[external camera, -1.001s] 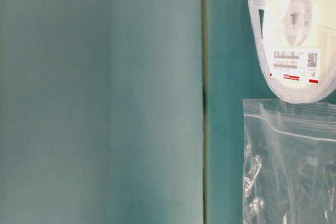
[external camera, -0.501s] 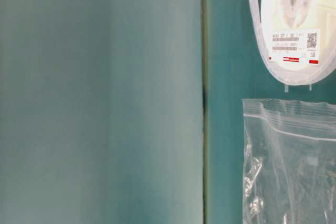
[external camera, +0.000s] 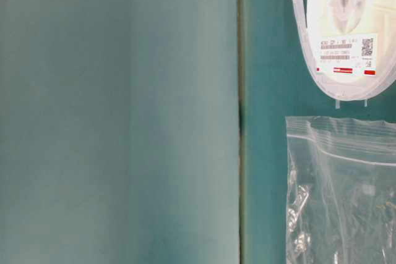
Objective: Take out the reel from the clear zip bag.
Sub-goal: 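Lower the reel onto the table right of the bag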
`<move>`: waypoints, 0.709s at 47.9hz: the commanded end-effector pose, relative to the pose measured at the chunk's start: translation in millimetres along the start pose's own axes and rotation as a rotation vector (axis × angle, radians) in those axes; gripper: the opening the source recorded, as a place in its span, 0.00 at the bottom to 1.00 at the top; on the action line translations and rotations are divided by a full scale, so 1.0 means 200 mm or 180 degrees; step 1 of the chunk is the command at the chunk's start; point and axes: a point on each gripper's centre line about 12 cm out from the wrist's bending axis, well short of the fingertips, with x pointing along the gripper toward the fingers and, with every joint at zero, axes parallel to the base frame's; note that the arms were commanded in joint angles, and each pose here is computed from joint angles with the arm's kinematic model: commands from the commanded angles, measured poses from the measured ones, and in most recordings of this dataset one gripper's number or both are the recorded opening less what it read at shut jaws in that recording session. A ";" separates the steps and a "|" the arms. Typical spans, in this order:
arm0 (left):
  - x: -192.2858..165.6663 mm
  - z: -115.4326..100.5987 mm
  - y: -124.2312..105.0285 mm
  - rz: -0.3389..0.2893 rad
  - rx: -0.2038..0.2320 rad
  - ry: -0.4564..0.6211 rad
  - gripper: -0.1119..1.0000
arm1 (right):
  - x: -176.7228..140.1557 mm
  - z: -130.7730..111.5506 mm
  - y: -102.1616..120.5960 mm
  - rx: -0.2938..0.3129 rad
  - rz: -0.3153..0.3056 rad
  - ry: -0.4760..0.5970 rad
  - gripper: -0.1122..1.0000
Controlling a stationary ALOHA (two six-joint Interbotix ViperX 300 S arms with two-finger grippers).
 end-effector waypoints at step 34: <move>0.03 0.03 -0.05 -0.0092 0.0025 -0.0046 0.10 | -0.01 0.02 0.04 0.0216 0.0082 -0.0032 0.92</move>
